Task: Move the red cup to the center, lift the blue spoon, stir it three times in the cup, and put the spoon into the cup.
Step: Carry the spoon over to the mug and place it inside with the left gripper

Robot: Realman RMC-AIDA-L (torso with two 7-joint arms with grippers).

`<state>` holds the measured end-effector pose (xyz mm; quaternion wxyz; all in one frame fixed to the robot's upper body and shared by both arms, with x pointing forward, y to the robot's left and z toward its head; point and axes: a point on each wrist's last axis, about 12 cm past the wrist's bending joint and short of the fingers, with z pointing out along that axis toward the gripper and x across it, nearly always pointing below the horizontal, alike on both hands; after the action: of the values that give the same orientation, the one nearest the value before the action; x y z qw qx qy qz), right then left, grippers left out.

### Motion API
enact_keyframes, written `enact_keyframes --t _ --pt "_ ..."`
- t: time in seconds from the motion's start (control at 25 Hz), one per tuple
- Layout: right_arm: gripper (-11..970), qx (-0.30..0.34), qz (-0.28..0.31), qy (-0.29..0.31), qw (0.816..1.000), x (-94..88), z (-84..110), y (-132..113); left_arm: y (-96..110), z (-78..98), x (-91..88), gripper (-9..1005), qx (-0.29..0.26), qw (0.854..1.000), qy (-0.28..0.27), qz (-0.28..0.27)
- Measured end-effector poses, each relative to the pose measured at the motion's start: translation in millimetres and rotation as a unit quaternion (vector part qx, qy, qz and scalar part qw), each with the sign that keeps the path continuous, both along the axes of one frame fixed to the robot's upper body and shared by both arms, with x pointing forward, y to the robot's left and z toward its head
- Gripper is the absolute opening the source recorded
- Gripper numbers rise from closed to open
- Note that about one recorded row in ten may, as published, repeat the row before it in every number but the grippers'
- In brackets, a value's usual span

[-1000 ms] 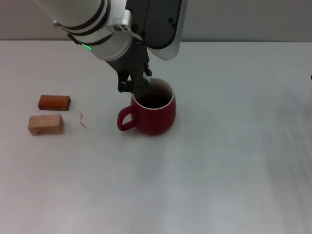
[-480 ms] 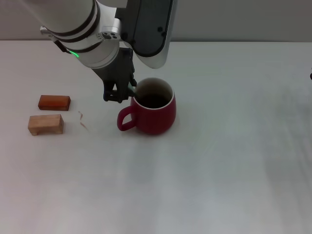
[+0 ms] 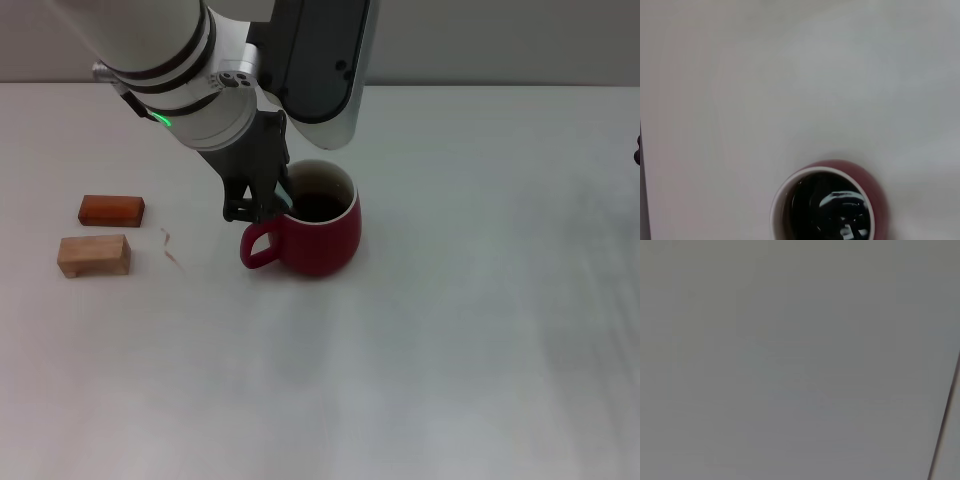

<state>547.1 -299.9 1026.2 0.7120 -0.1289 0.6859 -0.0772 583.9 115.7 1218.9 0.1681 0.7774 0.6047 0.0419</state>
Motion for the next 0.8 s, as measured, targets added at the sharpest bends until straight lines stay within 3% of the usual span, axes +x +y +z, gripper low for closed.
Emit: enact_keyframes --t 0.8 --pt "28 0.003 -0.001 0.002 1.000 -1.6 -1.1 -1 -10 -5.8 7.0 173 -0.038 0.999 -0.037 -0.005"
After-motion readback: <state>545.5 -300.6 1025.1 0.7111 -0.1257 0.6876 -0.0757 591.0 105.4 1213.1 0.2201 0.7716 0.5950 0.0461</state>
